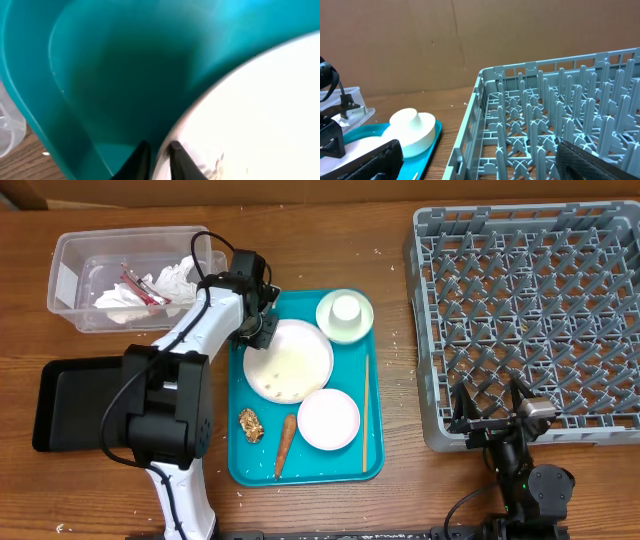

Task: Sort waste into correct bins and load items into the dishwasher
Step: 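Grip the rim of the white rice plate with the left gripper, then lift the plate and carry it over the black tray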

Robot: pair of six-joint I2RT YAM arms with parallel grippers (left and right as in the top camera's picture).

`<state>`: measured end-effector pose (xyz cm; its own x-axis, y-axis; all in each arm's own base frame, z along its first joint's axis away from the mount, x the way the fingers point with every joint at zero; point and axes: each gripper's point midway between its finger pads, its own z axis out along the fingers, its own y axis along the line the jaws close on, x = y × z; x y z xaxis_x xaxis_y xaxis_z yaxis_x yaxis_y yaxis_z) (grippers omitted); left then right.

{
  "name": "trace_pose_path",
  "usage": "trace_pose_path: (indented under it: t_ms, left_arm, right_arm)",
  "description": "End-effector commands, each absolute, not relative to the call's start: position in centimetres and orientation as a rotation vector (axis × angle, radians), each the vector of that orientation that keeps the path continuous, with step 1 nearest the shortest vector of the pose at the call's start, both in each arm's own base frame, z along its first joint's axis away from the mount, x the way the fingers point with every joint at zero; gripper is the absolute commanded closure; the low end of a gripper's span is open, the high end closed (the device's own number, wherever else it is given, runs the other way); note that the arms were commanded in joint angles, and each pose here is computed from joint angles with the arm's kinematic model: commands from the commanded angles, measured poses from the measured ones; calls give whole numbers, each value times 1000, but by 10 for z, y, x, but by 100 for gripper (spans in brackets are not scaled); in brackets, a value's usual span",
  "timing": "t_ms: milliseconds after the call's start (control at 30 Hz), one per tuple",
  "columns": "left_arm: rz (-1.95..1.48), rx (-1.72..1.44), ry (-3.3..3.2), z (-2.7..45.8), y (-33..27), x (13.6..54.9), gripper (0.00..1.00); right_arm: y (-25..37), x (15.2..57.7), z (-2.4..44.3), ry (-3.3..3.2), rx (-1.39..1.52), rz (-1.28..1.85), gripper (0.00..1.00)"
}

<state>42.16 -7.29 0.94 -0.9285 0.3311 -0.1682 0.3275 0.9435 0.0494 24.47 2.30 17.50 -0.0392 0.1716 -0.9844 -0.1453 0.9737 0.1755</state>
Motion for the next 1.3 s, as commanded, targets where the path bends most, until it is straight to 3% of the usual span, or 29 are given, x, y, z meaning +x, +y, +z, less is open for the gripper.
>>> trace_pose_path:
  t_ms: [0, 367, 667, 1267]
  left_arm:
    - [63, 420, 2969, -4, -59, 416, 89]
    - [76, 405, 3002, -4, -57, 409, 96]
    - [77, 415, 3055, 4, -55, 396, 96]
    - [-57, 351, 3064, 64, -59, 411, 96]
  right_arm:
    - [24, 245, 174, 1585, 17, 258, 0]
    - [24, 245, 174, 1585, 17, 258, 0]
    - [24, 245, 174, 1585, 17, 258, 0]
    - [24, 245, 174, 1585, 17, 258, 0]
